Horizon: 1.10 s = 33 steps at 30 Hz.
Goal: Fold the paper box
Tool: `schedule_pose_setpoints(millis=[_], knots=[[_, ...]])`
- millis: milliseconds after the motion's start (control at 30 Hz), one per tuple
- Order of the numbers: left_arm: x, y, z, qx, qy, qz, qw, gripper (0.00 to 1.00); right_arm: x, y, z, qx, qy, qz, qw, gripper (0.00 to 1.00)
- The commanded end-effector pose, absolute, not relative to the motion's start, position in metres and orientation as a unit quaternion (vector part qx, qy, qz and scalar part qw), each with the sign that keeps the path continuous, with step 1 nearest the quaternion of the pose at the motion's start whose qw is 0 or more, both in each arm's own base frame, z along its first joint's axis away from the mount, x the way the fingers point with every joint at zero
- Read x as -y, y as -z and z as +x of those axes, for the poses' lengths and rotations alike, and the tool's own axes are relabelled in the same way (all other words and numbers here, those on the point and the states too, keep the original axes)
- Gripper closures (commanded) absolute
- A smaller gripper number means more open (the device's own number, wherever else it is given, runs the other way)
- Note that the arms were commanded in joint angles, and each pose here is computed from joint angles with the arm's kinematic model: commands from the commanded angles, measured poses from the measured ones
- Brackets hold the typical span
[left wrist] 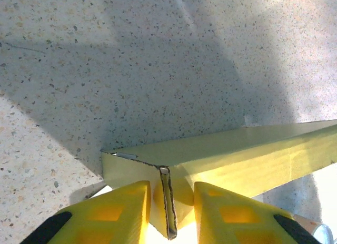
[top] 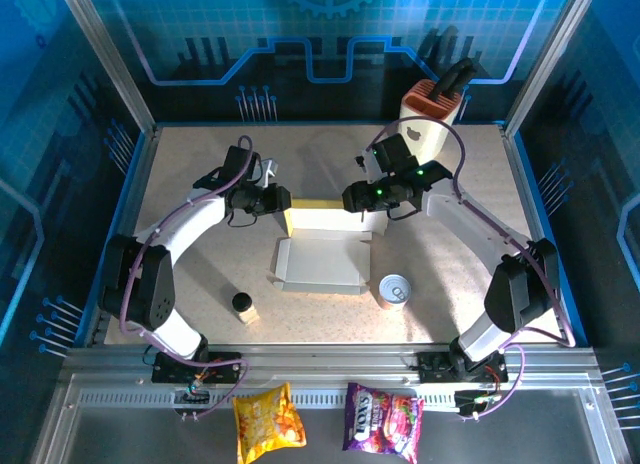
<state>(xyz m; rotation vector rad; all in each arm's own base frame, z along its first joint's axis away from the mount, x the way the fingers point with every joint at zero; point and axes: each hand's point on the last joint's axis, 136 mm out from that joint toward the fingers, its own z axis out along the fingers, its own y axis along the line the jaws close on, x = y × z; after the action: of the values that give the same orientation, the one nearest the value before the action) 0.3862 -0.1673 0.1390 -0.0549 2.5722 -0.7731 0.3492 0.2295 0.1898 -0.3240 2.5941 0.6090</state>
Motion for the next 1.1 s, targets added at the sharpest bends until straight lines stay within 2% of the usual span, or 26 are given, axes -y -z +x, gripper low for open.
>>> schedule_pose_setpoints(millis=[0,500,800,1067], knots=[[0.161,-0.119,0.376,-0.942,0.269,-0.029,0.199,0.73,-0.216,-0.187,0.349,-0.946,-0.213,-0.088,0.227,0.46],[0.161,-0.120,0.365,-0.935,0.285,-0.047,0.204,0.73,-0.220,-0.163,0.366,-0.933,-0.303,-0.026,0.193,0.40],[0.160,-0.120,0.365,-0.937,0.282,-0.048,0.201,0.73,-0.216,-0.157,0.364,-0.929,-0.311,0.007,0.200,0.36],[0.160,-0.118,0.364,-0.938,0.281,-0.048,0.197,0.73,-0.214,-0.156,0.360,-0.921,-0.333,0.027,0.203,0.37]])
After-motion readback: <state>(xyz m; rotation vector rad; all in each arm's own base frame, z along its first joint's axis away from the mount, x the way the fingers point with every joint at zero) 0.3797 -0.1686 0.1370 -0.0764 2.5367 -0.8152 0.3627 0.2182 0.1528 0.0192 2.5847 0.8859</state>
